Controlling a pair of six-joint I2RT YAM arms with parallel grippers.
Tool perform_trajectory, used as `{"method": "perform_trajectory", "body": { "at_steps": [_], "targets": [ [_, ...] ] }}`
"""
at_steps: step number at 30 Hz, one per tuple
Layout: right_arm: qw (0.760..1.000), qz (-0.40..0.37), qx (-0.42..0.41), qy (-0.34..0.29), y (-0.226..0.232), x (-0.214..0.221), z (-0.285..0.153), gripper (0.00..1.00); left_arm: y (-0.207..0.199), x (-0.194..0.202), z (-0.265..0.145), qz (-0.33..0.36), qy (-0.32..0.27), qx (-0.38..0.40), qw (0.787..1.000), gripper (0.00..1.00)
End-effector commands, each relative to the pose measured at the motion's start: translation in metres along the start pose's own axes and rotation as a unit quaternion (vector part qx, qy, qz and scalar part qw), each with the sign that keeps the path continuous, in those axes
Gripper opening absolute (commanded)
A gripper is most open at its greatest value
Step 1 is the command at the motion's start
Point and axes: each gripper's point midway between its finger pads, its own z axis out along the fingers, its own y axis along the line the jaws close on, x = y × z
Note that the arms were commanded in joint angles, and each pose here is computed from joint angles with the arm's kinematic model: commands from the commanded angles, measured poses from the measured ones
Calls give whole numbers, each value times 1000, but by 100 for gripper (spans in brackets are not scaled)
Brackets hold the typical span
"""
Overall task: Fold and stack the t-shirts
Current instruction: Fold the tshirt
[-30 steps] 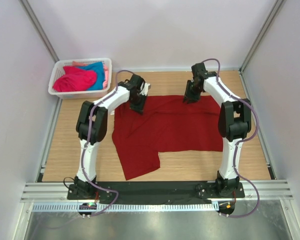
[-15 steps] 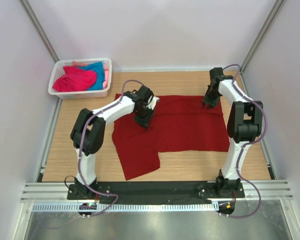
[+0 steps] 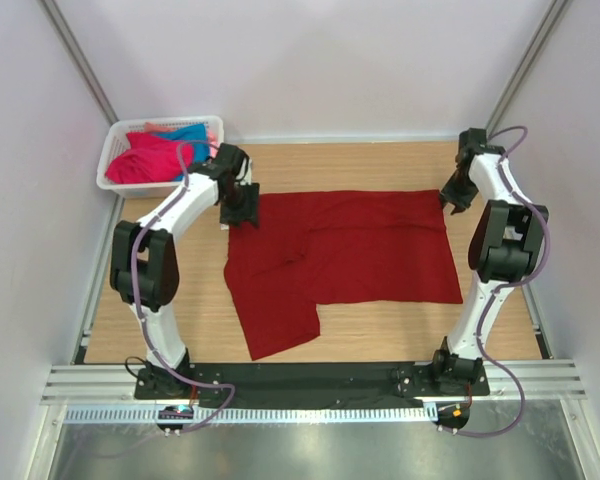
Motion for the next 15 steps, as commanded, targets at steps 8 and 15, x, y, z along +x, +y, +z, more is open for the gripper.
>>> {"method": "perform_trajectory", "body": {
  "at_steps": [8,15],
  "targets": [
    [999,-29,-35,23,-4,-6,37,40,21,16,9,-37,12,-48,998,57],
    [998,-41,-26,35,-12,-6,59,38,32,22,39,-34,43,-70,996,49]
  ]
}}
